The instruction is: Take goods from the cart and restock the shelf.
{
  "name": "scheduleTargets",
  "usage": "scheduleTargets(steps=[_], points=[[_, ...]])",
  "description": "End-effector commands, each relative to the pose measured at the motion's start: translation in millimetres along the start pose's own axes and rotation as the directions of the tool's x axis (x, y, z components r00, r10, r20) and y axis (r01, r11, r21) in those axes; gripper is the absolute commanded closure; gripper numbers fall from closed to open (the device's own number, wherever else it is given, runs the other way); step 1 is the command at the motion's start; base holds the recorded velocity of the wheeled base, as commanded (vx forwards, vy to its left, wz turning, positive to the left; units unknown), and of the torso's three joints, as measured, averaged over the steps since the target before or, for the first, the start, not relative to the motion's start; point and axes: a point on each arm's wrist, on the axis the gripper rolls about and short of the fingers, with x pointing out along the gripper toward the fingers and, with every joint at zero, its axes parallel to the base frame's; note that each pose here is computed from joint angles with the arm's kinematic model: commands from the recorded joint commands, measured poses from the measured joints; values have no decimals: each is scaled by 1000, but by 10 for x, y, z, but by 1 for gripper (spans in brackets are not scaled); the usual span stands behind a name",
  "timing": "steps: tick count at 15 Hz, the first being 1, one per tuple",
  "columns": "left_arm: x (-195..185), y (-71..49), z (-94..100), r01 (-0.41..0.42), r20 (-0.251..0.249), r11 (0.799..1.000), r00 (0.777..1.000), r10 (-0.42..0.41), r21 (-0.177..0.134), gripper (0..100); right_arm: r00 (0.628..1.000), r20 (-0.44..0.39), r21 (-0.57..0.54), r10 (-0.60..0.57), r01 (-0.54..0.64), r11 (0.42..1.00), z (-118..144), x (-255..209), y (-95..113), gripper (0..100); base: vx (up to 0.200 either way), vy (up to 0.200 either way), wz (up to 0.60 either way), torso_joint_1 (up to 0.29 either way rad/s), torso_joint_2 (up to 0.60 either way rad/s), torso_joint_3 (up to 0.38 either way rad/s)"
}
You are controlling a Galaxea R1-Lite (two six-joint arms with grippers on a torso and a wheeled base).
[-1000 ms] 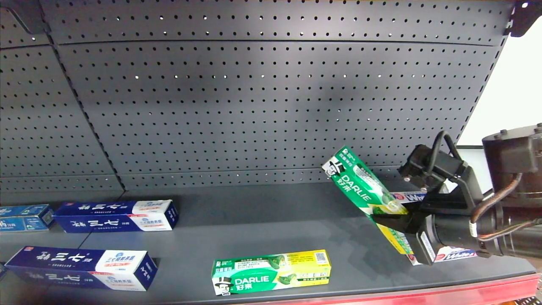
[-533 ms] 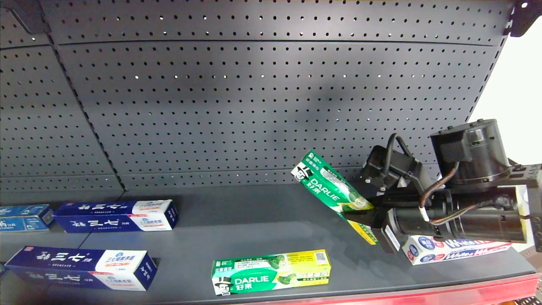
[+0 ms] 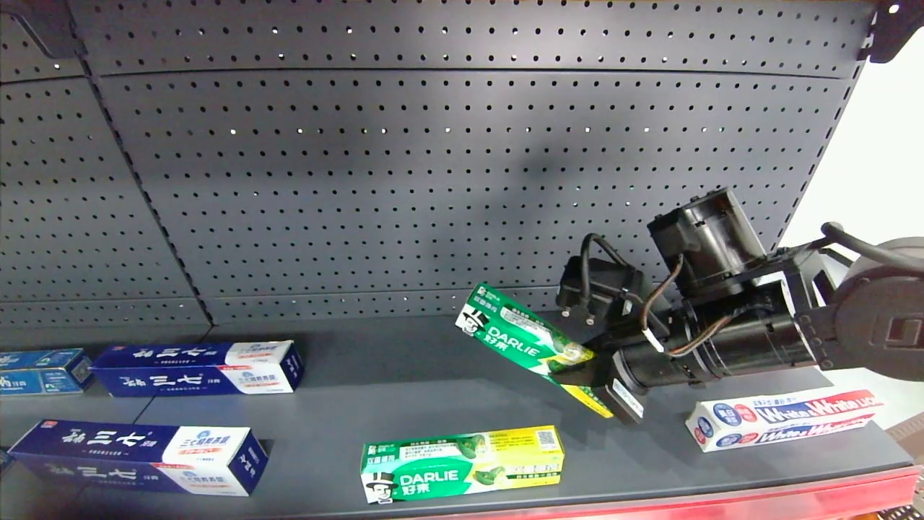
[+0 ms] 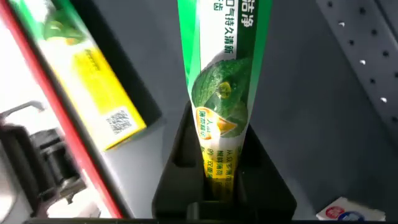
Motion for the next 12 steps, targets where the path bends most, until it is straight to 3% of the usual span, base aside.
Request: scheduleTargets(steps=[1, 12], points=[[2, 1, 7, 2, -3, 1000, 1000, -2, -2, 0, 1000, 6, -15, -2, 2, 1000, 80, 95, -89, 100, 0, 0, 0, 0, 0, 0], [2, 9, 11, 39, -12, 999, 999, -39, 9, 0, 993, -87, -73, 82, -88, 993, 204, 425, -134, 100, 0, 0, 0, 0, 0, 0]])
